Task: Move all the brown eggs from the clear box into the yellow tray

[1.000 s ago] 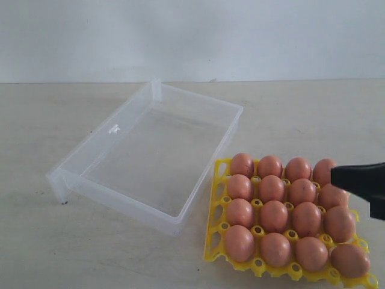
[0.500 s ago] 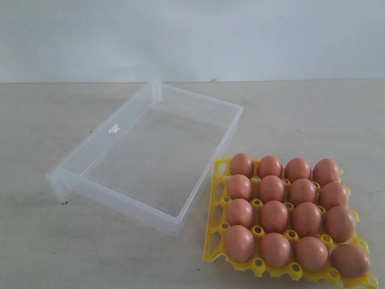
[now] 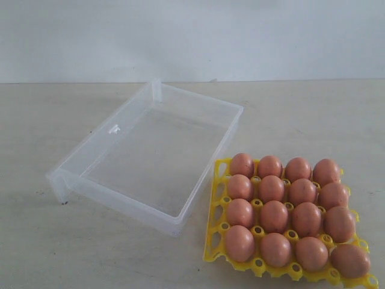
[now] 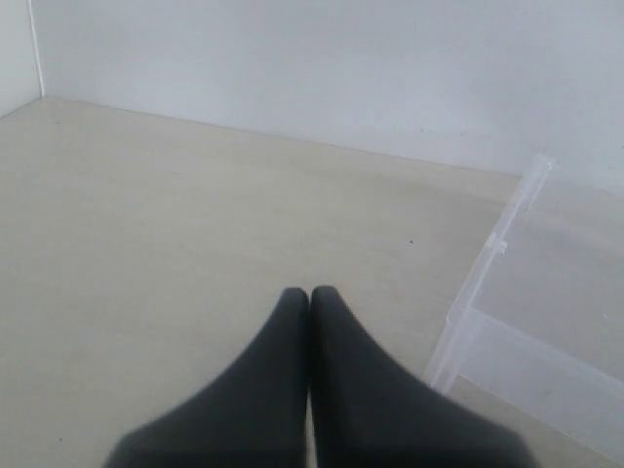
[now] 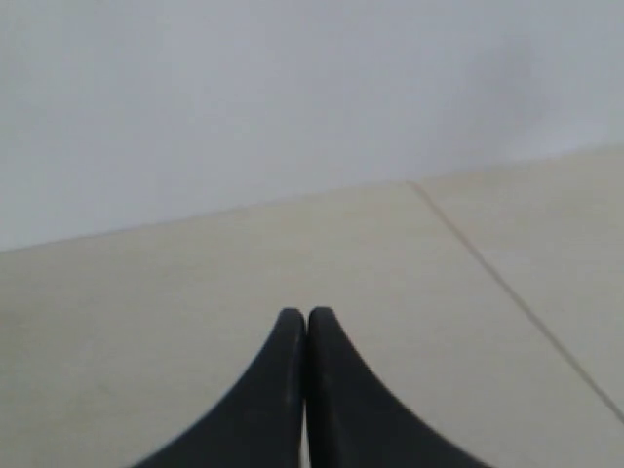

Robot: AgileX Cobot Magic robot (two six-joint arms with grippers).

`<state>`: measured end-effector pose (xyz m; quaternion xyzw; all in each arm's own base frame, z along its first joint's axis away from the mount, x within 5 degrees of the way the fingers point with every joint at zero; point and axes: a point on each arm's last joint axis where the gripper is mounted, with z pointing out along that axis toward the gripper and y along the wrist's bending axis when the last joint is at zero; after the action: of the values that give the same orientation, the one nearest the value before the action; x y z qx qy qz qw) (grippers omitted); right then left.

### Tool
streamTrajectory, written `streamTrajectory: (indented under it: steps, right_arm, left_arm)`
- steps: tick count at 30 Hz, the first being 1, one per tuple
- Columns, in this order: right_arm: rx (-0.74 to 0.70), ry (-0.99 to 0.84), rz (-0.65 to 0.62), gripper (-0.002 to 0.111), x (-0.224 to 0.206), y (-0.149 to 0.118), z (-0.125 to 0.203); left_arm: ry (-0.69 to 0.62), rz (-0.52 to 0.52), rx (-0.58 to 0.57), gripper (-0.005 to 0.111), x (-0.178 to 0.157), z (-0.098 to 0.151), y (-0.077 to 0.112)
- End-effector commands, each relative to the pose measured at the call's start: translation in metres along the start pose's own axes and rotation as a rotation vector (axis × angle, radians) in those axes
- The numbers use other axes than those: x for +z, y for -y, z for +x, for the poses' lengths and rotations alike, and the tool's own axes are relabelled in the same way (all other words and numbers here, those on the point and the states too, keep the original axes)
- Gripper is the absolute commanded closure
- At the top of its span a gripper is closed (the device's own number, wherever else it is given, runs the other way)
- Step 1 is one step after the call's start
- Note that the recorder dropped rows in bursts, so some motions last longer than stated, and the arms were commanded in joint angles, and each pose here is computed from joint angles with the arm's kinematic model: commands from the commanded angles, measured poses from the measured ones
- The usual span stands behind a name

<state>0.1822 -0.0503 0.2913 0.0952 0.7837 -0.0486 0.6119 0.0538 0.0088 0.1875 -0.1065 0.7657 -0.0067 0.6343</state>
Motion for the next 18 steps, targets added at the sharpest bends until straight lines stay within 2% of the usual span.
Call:
streamTrajectory:
  steps: [1, 7, 11, 13, 15, 18]
  right_arm:
    - [-0.065, 0.050, -0.253, 0.109, 0.008, -0.026, -0.002]
    - [-0.218, -0.045, -0.226, 0.109, 0.003, -0.050, 0.008]
    - [-0.397, 0.034, -0.333, 0.109, -0.025, -0.076, 0.002]
    - [-0.423, 0.080, -0.363, 0.109, -0.046, -0.082, -0.002]
    - [-0.441, 0.082, -0.320, 0.109, -0.060, -0.077, -0.003]
    - [-0.346, -0.022, -0.189, 0.109, -0.069, -0.061, 0.002]
  left_arm:
    - [-0.005, 0.006, -0.012, 0.111, 0.000, 0.000, 0.000]
    - [-0.005, 0.006, -0.012, 0.111, 0.000, 0.000, 0.000]
    - [-0.005, 0.006, -0.012, 0.111, 0.000, 0.000, 0.000]
    - [-0.005, 0.006, -0.012, 0.111, 0.000, 0.000, 0.000]
    - [-0.005, 0.006, -0.012, 0.111, 0.000, 0.000, 0.000]
    - [-0.005, 0.006, -0.012, 0.111, 0.000, 0.000, 0.000]
